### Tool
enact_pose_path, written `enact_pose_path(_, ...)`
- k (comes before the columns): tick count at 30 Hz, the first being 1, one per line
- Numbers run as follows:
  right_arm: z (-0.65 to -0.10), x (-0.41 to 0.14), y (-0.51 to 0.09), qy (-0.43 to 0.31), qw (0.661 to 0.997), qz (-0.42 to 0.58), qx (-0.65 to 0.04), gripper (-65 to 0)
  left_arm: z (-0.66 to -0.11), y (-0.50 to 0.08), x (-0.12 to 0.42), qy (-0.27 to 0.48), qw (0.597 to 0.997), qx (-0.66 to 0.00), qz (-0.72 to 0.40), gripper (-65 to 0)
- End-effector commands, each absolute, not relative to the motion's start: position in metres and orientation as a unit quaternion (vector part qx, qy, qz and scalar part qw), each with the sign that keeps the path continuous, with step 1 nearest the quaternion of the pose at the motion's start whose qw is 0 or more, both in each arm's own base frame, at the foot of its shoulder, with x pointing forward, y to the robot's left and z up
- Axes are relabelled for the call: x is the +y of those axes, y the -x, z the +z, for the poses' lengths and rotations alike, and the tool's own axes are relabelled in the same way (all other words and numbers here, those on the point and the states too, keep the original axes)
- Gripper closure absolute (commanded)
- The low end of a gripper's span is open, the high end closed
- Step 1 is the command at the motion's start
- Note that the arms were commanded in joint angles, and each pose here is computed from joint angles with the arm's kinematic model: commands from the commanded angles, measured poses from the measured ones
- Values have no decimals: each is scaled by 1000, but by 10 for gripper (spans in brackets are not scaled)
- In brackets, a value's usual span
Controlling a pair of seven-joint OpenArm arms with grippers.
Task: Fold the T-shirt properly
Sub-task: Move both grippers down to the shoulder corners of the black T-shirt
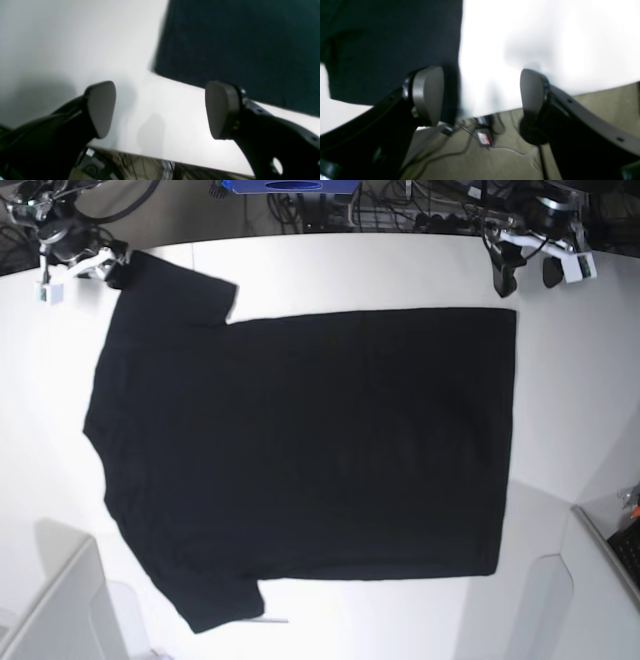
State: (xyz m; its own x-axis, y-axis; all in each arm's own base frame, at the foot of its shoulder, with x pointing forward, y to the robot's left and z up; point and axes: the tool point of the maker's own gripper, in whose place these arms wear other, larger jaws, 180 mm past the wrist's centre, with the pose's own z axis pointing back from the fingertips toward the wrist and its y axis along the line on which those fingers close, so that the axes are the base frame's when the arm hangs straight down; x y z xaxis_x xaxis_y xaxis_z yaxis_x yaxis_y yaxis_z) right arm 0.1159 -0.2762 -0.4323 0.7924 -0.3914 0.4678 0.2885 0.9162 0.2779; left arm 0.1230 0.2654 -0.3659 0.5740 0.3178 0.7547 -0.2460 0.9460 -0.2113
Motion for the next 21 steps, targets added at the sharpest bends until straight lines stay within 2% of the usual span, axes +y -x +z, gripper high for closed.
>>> enact_pose_path(1,-429,-280,-117,-93,942,-176,-271,-434,-357,-128,271,35,882,-445,153,-532)
enact_pose_path(14,-442,-279,-123,-113,939,-189,-262,-434,-359,-140,268,43,880,-444,161,-533)
enact_pose_path(21,-452,-263,-121,-134,949,-171,-229,-434,-360,-139,267,43,881,-443,162,-533)
